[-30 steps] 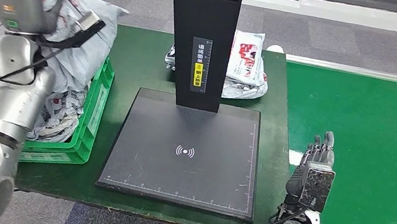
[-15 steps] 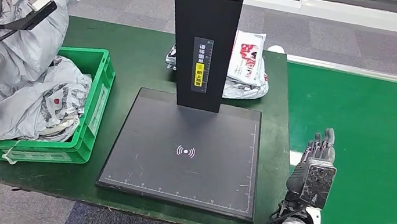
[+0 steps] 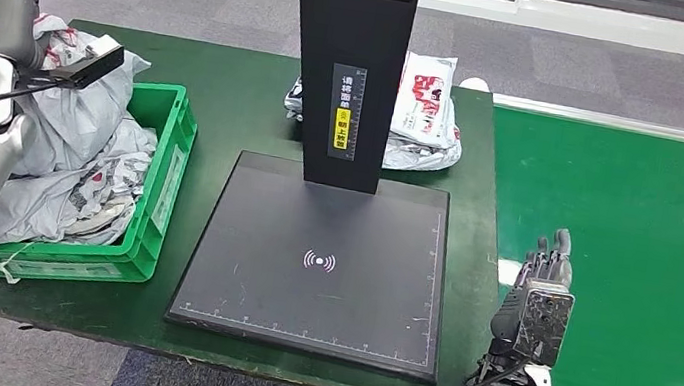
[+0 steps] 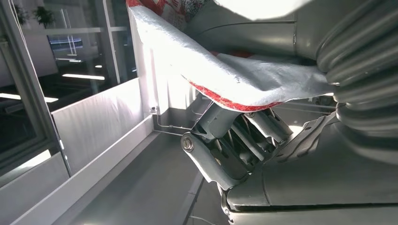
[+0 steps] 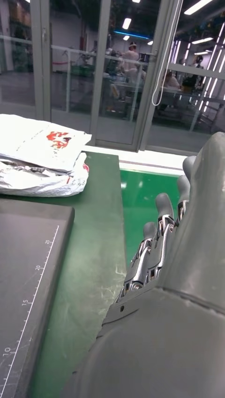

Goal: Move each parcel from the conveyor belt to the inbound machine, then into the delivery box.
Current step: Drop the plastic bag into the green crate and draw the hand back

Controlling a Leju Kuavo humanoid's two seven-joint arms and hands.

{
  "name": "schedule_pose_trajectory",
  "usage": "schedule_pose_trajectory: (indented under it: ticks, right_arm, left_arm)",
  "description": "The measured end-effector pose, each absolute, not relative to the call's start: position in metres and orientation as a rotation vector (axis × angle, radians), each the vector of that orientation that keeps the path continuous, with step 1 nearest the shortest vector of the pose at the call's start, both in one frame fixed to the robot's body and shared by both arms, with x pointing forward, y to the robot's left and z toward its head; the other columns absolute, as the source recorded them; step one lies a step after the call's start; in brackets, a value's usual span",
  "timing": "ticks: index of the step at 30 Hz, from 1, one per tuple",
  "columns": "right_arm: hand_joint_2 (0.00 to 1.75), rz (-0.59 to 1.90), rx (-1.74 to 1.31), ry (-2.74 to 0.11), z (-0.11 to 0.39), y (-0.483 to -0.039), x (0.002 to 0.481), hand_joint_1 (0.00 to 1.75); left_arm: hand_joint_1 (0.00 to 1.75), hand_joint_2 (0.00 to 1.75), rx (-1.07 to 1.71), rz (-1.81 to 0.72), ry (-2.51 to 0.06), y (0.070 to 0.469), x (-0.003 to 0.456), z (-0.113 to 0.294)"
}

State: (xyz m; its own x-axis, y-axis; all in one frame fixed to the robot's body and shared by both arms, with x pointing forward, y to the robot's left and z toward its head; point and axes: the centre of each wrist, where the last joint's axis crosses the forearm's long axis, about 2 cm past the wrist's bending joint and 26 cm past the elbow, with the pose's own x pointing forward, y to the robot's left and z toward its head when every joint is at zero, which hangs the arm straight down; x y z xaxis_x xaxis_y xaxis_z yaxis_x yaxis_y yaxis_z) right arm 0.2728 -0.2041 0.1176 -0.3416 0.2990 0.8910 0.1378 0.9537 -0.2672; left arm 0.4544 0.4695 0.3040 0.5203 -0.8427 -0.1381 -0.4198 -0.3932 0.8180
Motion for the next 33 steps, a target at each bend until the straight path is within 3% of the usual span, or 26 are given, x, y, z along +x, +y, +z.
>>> schedule_pose_trajectory:
  ticks: [3,4,8,14,18,24,33]
  right_arm:
    - [0.0,0.17,-0.316,-1.924,0.118,-0.204,0.273,0.0]
    - [0.0,0.171,-0.315,-1.924,0.118,-0.204,0.273,0.0]
    - [0.0,0.182,-0.308,-1.922,0.117,-0.204,0.272,0.0]
    - [0.0,0.218,-0.285,-1.919,0.12,-0.203,0.271,0.0]
    - [0.0,0.244,-0.268,-1.907,0.123,-0.203,0.272,0.0]
    - [0.0,0.256,-0.255,-1.909,0.123,-0.205,0.273,0.0]
    - [0.0,0.21,-0.231,-1.933,0.127,-0.206,0.283,0.0]
  left_arm:
    - [0.04,1.75,2.005,-0.718,-1.024,0.469,0.455,0.304]
    - [0.0,1.75,2.003,-0.718,-1.023,0.469,0.456,0.304]
    - [0.0,1.75,1.923,-0.803,-1.007,0.466,0.458,0.3]
    - [0.0,1.75,1.592,-0.974,-1.042,0.444,0.462,0.273]
    - [0.0,0.0,1.356,-1.019,-1.083,0.431,0.464,0.261]
    - [0.0,0.0,1.07,-0.988,-1.209,0.431,0.465,0.259]
    - [0.0,0.0,1.003,-0.898,-1.333,0.409,0.461,0.234]
